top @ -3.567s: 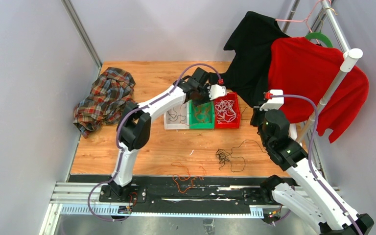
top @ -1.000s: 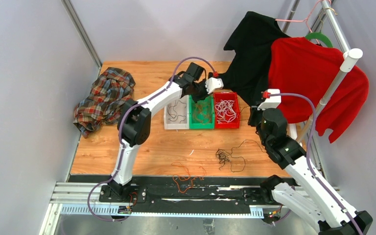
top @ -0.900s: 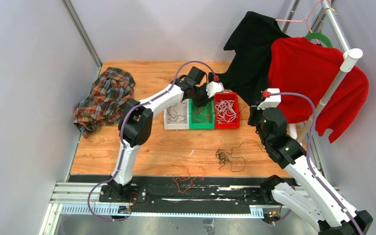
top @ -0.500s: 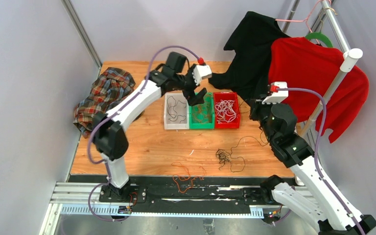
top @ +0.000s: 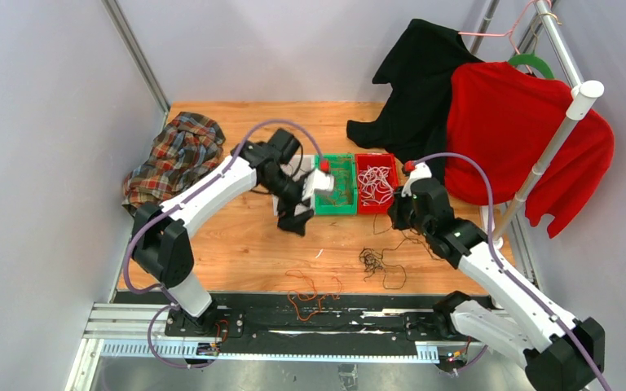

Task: Untangle the cables

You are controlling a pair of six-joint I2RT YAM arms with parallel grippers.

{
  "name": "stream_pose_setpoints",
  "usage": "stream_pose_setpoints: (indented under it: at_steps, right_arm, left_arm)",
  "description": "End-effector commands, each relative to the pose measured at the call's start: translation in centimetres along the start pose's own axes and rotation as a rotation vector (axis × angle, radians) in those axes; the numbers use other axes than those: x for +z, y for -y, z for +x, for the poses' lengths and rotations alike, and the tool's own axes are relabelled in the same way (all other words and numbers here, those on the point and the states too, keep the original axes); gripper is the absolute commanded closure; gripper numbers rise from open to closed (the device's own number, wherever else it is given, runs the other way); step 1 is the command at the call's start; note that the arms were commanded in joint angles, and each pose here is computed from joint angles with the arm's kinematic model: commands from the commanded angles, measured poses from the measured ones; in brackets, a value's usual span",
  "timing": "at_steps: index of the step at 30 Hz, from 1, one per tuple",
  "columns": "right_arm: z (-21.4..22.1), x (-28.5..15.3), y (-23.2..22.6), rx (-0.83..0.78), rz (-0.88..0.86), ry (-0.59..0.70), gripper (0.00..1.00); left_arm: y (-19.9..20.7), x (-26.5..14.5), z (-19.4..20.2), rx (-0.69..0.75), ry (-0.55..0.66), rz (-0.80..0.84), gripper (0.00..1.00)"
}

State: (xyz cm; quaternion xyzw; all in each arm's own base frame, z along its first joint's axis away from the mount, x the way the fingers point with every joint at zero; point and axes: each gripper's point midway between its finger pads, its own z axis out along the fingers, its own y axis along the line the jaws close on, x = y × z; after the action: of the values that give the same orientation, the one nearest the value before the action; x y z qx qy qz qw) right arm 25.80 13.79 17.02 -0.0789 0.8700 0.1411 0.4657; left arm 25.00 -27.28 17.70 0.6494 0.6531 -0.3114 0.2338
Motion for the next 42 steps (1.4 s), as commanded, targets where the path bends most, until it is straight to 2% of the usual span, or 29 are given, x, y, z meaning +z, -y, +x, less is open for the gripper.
stream_pose_setpoints:
  at_steps: [1, 6, 12, 16, 20, 22, 25, 26, 28, 29, 30, 35, 42]
  right_arm:
    - [3.0, 0.7, 0.1, 0.007, 0.016, -0.099, 0.99]
    - [1.6, 0.3, 1.5, 0.017, 0.097, -0.033, 0.99]
    - [0.4, -0.5, 2.9, 0.026, 0.173, 0.034, 0.99]
    - [-0.1, -1.2, 3.9, 0.035, 0.218, 0.081, 0.99]
    - [-0.1, -1.5, 4.4, 0.039, 0.235, 0.09, 0.99]
    - [0.0, -1.5, 4.6, 0.04, 0.246, 0.093, 0.99]
    - [-0.1, -1.7, 4.9, 0.045, 0.255, 0.098, 0.99]
    - [-0.1, -1.7, 5.0, 0.046, 0.257, 0.1, 0.99]
    - [-0.3, -1.8, 5.1, 0.049, 0.261, 0.107, 0.99]
    - [-0.4, -1.9, 5.2, 0.049, 0.265, 0.11, 0.99]
    - [-0.5, -1.9, 5.3, 0.049, 0.267, 0.113, 0.99]
    - [-1.0, -2.1, 5.4, 0.053, 0.268, 0.125, 0.99]
    - [-1.5, -2.4, 5.6, 0.058, 0.271, 0.142, 0.99]
  left_arm:
    - [6.8, 0.5, 6.2, 0.156, -0.174, 0.193, 0.01]
    - [10.2, 2.7, 9.8, 0.257, -0.269, 0.32, 0.02]
    - [9.6, 6.1, 10.7, 0.254, -0.281, 0.292, 0.0]
    - [9.2, 8.4, 11.2, 0.282, -0.305, 0.228, 0.09]
    - [9.2, 9.9, 12.0, 0.291, -0.341, 0.198, 0.21]
    - [9.4, 10.1, 12.4, 0.297, -0.353, 0.193, 0.31]
    - [9.1, 10.3, 13.3, 0.31, -0.385, 0.167, 0.53]
    - [9.0, 10.2, 13.6, 0.316, -0.399, 0.162, 0.62]
    - [8.7, 9.9, 13.6, 0.322, -0.412, 0.144, 0.91]
    - [8.6, 9.5, 13.2, 0.329, -0.411, 0.138, 0.98]
    - [8.6, 9.0, 12.6, 0.337, -0.41, 0.138, 0.99]
    - [8.1, 4.0, 6.2, 0.304, -0.317, 0.139, 0.99]
    - [3.2, -2.4, -3.6, 0.346, -0.168, -0.094, 0.99]
